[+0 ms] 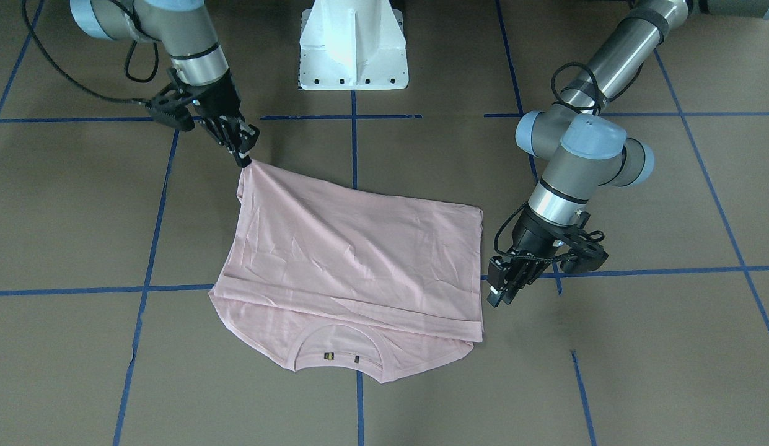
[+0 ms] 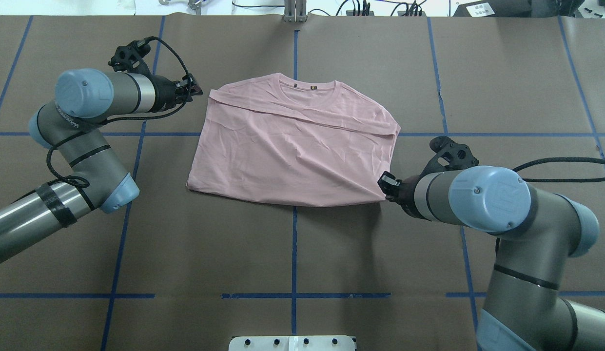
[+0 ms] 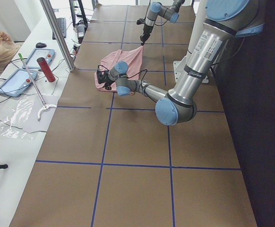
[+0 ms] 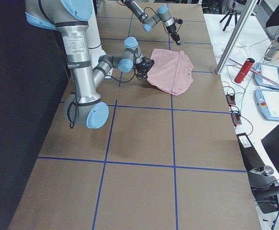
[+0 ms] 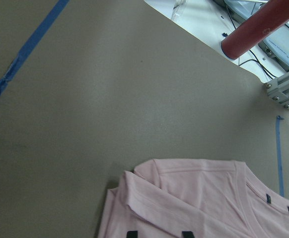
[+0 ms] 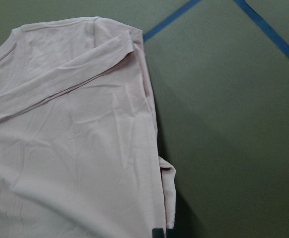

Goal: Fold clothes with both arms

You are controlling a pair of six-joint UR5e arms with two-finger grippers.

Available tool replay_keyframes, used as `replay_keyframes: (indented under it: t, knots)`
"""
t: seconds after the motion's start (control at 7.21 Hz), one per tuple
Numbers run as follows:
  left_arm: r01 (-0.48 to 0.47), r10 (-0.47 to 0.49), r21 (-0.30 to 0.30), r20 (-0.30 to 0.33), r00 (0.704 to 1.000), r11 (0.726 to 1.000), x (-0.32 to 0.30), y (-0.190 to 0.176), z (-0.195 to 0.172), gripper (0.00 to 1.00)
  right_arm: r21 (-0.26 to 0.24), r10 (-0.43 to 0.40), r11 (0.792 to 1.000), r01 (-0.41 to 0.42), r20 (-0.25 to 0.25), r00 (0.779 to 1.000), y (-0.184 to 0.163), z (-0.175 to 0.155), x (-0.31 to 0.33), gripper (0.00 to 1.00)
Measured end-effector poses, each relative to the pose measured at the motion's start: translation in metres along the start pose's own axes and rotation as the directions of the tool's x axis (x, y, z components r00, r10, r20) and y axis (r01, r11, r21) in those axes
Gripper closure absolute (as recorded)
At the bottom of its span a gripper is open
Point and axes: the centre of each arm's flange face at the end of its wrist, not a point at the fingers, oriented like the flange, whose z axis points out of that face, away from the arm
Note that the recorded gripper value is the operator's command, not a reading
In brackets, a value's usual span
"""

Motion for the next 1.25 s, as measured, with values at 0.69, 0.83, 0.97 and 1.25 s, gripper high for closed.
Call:
replay_keyframes:
  t: [0.69, 0.83, 0.97, 1.25]
  knots:
    - [-0.016, 0.011, -0.066, -0.075, 0.997, 0.998, 0.033, 0.010, -0.027, 0.52, -0.267, -0.139, 0.960, 0.079, -0.216, 0.966, 0.137, -0.050, 0.089, 0.00]
    - [-0.021, 0.009, -0.132, -0.092, 0.996, 0.991, 0.039, 0.017, -0.035, 0.52, -0.242, -0.126, 0.967, 0.074, -0.204, 0.971, 0.133, -0.050, 0.086, 0.00]
    - [-0.009, -0.012, -0.207, -0.099, 0.995, 0.978, 0.040, 0.025, -0.044, 0.52, -0.198, -0.083, 0.979, 0.048, -0.172, 0.982, 0.111, -0.054, 0.070, 0.00]
    - [0.066, -0.095, -0.305, -0.081, 0.992, 0.950, 0.033, 0.044, -0.079, 0.31, -0.085, -0.026, 0.996, 0.023, -0.043, 0.999, 0.041, -0.069, 0.010, 0.00]
